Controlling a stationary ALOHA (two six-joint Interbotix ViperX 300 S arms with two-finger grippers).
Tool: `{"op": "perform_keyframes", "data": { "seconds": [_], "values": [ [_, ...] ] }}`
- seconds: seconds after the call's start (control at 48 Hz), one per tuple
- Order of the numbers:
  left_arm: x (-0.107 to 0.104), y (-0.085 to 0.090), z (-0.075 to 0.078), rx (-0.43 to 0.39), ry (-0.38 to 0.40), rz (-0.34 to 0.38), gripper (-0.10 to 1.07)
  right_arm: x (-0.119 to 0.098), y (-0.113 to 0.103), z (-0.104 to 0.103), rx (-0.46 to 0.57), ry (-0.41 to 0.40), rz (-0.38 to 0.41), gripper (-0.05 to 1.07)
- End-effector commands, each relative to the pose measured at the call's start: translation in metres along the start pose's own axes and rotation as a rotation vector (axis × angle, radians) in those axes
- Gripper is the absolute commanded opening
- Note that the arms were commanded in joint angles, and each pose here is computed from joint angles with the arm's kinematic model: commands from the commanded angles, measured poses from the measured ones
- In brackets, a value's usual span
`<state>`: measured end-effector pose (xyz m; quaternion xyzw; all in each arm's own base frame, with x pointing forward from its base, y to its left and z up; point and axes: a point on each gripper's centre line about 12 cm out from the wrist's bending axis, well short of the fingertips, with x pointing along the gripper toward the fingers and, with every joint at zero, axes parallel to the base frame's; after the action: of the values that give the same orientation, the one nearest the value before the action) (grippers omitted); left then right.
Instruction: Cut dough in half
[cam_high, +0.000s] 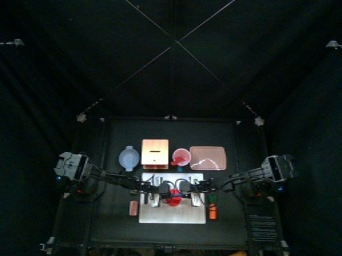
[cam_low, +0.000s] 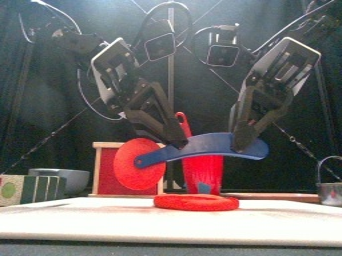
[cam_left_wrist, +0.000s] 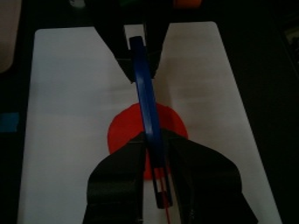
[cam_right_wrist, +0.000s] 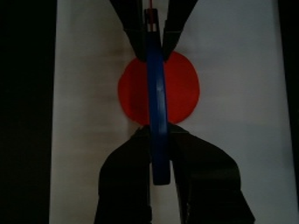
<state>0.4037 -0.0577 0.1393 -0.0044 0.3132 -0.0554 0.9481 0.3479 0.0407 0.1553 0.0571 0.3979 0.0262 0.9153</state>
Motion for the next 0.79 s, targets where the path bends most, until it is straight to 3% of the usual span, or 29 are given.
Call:
{"op": "perform_keyframes", "data": {
  "seconds": [0.0, 0.312, 0.771],
  "values": [
    [-0.007, 0.0, 0.017, 0.006, -0.084, -0.001, 0.56, -0.006, 0.0, 0.022, 0.003, -0.079, 0.003, 0.26],
    [-0.008, 0.0, 0.015, 0.008, -0.094, 0.0, 0.56, -0.001, -0.001, 0.026, -0.001, -0.11, 0.0, 0.26],
    [-0.008, 0.006, 0.002, 0.003, -0.089, 0.011, 0.56, 0.008, -0.002, 0.021, -0.002, -0.082, -0.004, 0.26]
  ]
}}
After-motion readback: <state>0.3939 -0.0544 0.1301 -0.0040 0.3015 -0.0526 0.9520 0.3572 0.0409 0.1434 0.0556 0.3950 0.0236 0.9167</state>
